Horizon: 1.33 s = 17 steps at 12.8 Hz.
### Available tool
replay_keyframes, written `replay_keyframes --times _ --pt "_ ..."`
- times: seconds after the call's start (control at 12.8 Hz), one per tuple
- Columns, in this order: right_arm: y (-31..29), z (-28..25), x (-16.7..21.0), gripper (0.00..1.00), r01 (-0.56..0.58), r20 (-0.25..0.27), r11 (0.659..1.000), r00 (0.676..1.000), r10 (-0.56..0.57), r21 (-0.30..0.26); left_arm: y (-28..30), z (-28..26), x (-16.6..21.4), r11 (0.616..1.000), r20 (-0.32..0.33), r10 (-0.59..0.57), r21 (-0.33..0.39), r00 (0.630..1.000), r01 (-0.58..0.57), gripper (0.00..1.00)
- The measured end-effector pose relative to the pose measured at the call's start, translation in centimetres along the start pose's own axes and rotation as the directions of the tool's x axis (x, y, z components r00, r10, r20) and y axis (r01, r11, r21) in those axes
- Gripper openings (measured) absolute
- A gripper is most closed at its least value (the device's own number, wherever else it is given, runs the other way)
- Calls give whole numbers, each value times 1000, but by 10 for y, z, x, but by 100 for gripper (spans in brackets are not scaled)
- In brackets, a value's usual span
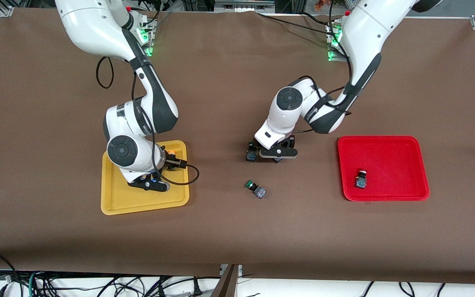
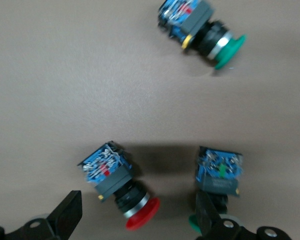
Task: Place red and yellow buttons in trays
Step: 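Place the orange button in the yellow tray while the left gripper grasps, then retract the right arm to rest while the left gripper carries the button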
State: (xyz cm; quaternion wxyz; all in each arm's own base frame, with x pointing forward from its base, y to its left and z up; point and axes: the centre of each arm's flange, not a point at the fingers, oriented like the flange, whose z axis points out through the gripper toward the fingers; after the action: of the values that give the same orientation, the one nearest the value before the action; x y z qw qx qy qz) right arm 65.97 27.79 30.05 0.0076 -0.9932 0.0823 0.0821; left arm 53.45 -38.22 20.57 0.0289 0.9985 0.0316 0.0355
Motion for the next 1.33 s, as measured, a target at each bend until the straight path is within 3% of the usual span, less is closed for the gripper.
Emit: replay_keyframes --times 0.31,0.47,0.86,1.1,1.33 --pt "5 -56 -6 100 10 -61 1000 998 -9 16 1 17 -9 993 -60 -99 51 993 102 100" --pt "15 -102 -13 100 14 -106 999 994 -10 37 0 24 -15 989 -52 -131 59 990 134 100" --pt "60 -193 -55 100 104 -76 994 992 -102 29 -5 26 -11 985 -54 -158 62 986 161 46" --pt "125 -220 -71 100 151 -80 988 986 -148 30 -10 20 -3 980 -55 -151 120 987 157 44" --pt "154 -210 -79 100 159 -74 987 985 -159 -1 -43 -37 36 958 -44 1 288 999 12 44"
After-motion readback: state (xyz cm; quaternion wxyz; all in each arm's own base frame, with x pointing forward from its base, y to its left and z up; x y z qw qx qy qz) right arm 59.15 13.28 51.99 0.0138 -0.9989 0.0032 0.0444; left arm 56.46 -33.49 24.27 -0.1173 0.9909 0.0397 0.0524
